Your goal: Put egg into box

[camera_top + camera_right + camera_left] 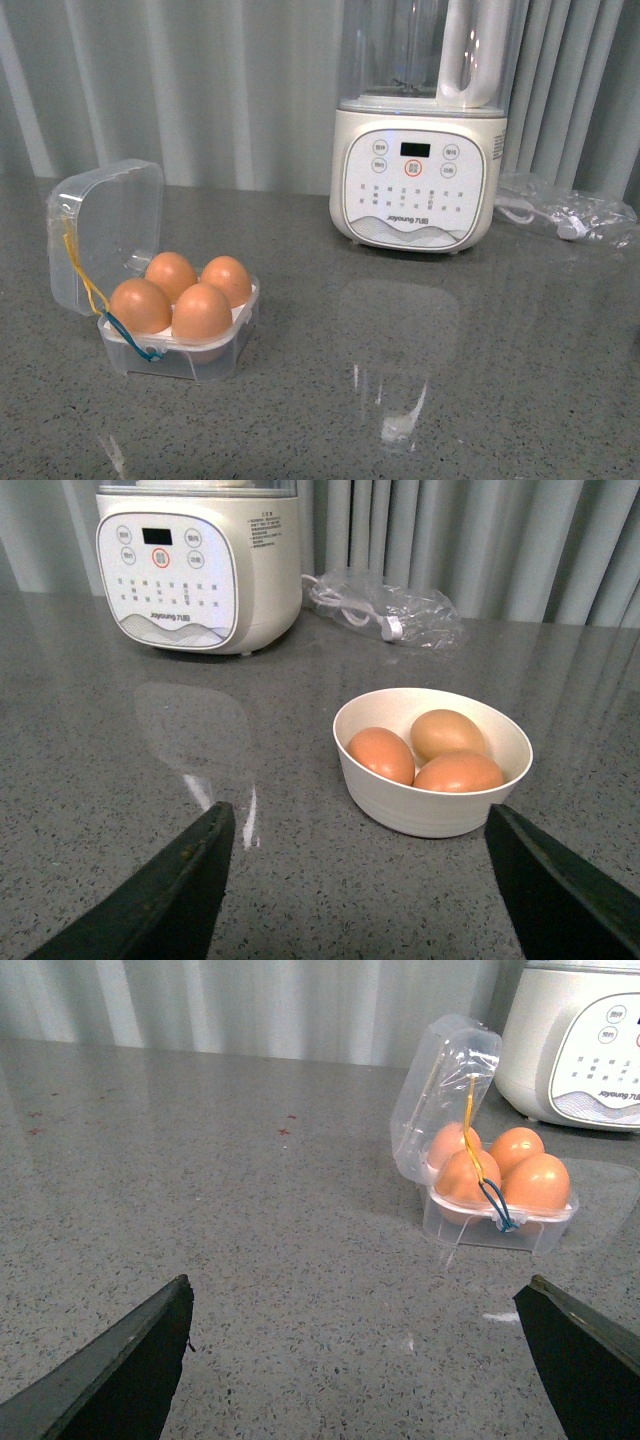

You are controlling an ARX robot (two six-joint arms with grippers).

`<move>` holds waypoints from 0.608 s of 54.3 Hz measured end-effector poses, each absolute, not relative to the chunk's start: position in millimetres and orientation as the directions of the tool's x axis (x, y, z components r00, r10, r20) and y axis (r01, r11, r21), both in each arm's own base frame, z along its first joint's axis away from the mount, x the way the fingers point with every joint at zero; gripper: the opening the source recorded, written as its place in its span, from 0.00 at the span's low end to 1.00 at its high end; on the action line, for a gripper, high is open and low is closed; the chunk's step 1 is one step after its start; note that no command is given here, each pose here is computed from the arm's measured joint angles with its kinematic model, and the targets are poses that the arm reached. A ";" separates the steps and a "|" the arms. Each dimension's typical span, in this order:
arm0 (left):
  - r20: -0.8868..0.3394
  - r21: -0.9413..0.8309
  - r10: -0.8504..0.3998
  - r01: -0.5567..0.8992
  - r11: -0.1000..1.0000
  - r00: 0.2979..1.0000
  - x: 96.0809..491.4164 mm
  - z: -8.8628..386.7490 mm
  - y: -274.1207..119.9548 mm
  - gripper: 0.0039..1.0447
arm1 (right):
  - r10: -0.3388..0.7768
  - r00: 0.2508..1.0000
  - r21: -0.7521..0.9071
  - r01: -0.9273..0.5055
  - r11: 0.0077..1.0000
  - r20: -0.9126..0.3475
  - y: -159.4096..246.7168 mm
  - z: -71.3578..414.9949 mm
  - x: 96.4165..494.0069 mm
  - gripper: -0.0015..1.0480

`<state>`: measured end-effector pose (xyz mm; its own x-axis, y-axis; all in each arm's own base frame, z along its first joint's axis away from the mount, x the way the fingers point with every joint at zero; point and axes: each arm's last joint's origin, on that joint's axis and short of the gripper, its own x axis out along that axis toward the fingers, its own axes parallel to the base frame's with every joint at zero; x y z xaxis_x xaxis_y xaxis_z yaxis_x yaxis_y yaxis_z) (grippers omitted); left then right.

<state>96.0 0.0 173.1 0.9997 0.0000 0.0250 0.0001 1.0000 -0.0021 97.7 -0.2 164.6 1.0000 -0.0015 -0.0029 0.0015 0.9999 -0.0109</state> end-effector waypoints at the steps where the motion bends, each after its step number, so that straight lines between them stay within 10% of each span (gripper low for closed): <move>1: 0.025 -0.002 0.000 0.000 1.000 1.000 96.0 173.1 0.0 0.94 | -0.002 1.000 -0.011 0.001 1.000 -0.003 -0.2 164.6 97.7 0.79; 7: 0.025 -0.002 0.000 0.000 1.000 1.000 96.0 173.1 0.0 0.94 | -0.002 1.000 -0.010 0.001 1.000 -0.003 -0.2 164.6 97.7 0.95; 14: 0.016 -0.002 0.010 -0.010 1.000 1.000 96.2 172.8 0.0 0.94 | -0.001 1.000 -0.009 0.001 1.000 -0.003 -0.2 164.6 97.7 0.93; 23: -0.371 0.106 0.207 -0.181 0.978 0.905 101.6 167.6 -2.2 0.94 | -0.002 1.000 -0.007 0.002 1.000 -0.002 -0.2 164.7 97.6 0.93; 33: -0.328 0.078 0.170 -0.152 0.985 0.929 111.2 186.1 -3.9 0.94 | -0.001 1.000 -0.007 0.001 1.000 -0.002 -0.2 164.7 97.6 0.93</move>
